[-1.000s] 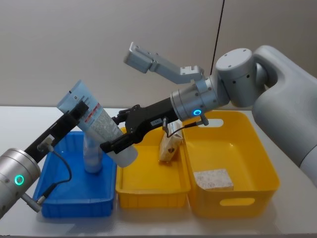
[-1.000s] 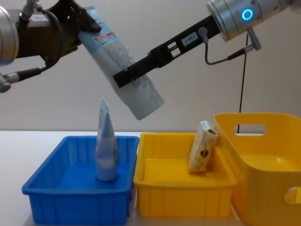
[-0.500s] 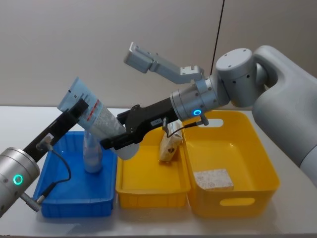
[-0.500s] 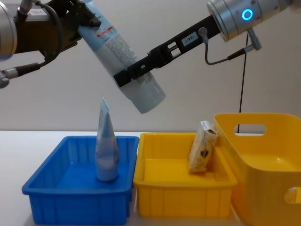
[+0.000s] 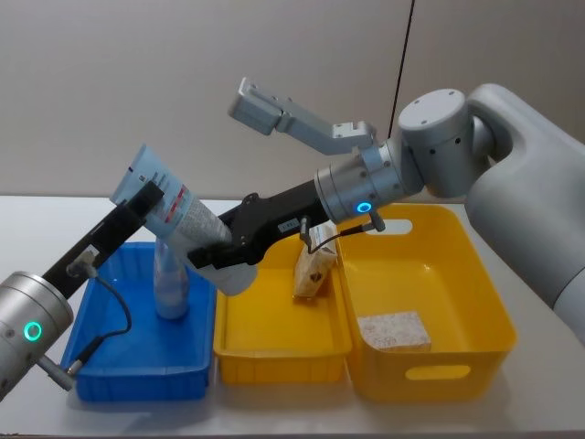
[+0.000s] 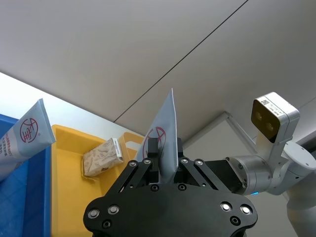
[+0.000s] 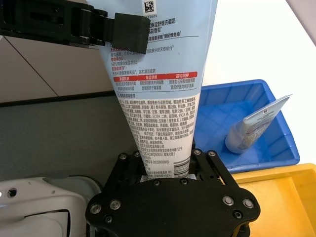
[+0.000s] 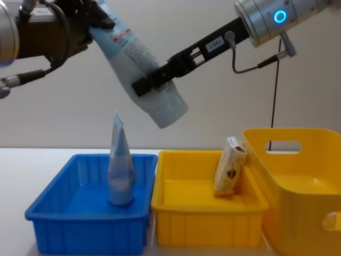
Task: Bimanual collaborative sorting of washing and personal care products
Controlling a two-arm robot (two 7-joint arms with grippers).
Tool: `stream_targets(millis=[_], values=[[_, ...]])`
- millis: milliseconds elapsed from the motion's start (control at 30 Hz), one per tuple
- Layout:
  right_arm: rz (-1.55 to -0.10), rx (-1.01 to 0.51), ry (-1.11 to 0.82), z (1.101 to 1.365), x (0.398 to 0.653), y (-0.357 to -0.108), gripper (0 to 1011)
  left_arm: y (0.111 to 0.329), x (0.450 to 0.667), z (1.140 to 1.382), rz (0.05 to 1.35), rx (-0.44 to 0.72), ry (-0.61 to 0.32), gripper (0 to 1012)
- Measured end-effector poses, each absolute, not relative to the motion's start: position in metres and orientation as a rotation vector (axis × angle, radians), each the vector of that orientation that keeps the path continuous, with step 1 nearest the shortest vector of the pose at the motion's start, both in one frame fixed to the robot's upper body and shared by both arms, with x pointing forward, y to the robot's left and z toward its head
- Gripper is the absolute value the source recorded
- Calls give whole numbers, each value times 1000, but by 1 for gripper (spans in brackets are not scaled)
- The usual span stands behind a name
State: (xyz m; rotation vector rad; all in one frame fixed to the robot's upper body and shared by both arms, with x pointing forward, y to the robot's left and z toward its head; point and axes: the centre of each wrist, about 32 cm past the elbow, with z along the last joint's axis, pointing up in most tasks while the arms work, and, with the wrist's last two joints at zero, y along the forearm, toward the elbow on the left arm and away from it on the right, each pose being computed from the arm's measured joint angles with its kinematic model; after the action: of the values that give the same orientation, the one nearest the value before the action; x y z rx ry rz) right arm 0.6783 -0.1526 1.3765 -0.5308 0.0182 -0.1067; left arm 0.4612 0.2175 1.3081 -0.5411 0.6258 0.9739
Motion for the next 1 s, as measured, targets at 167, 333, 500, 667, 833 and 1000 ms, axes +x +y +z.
stream_targets(millis=[167,333,500,667,833,1000], values=[[-107,-531,18,1376,678,-153,305,218,461,1308,974,-542,625,132],[-107,-531,18,1376,678,-153,272,218,461,1308,973,-542,624,132],[-107,-531,18,1376,678,-153,250,218,461,1309,973,-543,624,181],[-106,-531,18,1376,678,-153,212,218,461,1309,973,-543,624,327],[-106,-531,18,1376,678,-153,179,217,461,1308,971,-542,624,466],[-106,-531,18,1376,678,-153,173,217,461,1308,971,-542,625,637]])
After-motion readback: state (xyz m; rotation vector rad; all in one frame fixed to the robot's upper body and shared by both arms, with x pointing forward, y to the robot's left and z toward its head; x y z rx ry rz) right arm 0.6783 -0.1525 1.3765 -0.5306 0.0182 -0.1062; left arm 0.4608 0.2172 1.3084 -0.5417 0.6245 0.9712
